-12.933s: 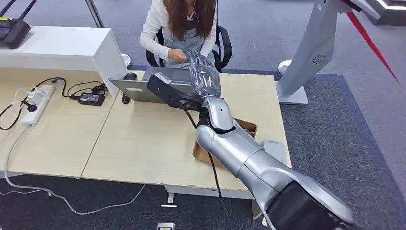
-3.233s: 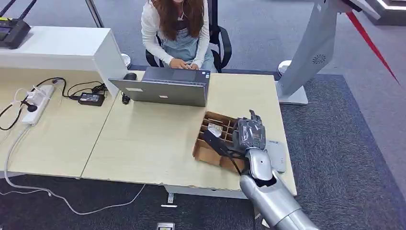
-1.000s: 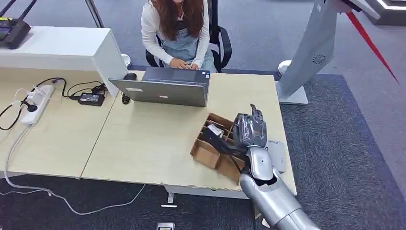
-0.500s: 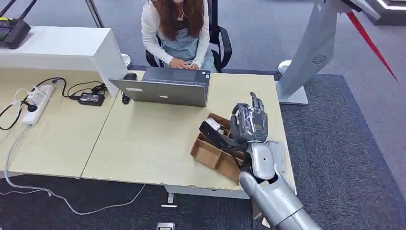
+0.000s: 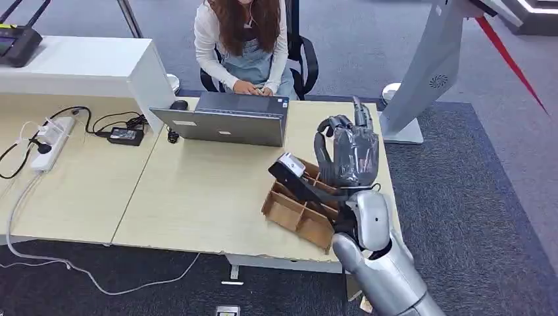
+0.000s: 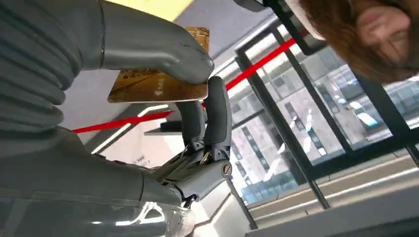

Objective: Pass the card to the sensor for recognition and then transmit it.

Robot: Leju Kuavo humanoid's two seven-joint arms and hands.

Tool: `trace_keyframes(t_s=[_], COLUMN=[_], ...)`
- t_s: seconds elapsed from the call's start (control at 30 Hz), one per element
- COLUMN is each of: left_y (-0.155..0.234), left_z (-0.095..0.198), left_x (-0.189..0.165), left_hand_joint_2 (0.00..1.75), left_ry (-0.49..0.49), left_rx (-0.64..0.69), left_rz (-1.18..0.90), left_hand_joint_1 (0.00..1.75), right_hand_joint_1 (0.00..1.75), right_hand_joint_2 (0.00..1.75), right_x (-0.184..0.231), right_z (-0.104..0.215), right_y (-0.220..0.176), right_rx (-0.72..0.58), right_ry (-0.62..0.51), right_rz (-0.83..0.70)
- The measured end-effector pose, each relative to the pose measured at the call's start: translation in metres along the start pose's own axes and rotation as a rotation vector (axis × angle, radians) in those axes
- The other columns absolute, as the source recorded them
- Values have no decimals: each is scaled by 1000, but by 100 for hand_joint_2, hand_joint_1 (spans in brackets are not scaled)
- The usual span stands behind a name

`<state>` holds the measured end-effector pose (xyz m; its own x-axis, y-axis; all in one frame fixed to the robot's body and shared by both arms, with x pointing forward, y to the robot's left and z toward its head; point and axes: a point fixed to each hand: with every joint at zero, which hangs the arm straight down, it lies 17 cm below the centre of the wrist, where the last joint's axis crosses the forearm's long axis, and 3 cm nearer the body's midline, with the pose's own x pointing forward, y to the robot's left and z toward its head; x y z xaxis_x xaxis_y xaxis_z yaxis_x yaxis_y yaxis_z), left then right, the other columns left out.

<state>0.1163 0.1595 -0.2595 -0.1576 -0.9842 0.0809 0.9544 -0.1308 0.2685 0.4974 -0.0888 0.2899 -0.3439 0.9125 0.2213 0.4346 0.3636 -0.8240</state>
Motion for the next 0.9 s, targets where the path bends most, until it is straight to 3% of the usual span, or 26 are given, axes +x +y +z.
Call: trace_keyframes(t_s=[0.33, 0.9], left_y=[-2, 0], left_z=[0, 1], left_x=[6, 12], left_hand_joint_2=[0, 0], left_ry=[-15, -37], left_rx=[6, 12], left_rz=[5, -19], left_hand_joint_1=[0, 0], right_hand_joint_1=[175, 175], right_hand_joint_2=[175, 175], right_x=[12, 9], right_z=[-16, -59], right_y=[-49, -116], right_rx=[-111, -248], right_ry=[-36, -53], right_rz=[-265, -431])
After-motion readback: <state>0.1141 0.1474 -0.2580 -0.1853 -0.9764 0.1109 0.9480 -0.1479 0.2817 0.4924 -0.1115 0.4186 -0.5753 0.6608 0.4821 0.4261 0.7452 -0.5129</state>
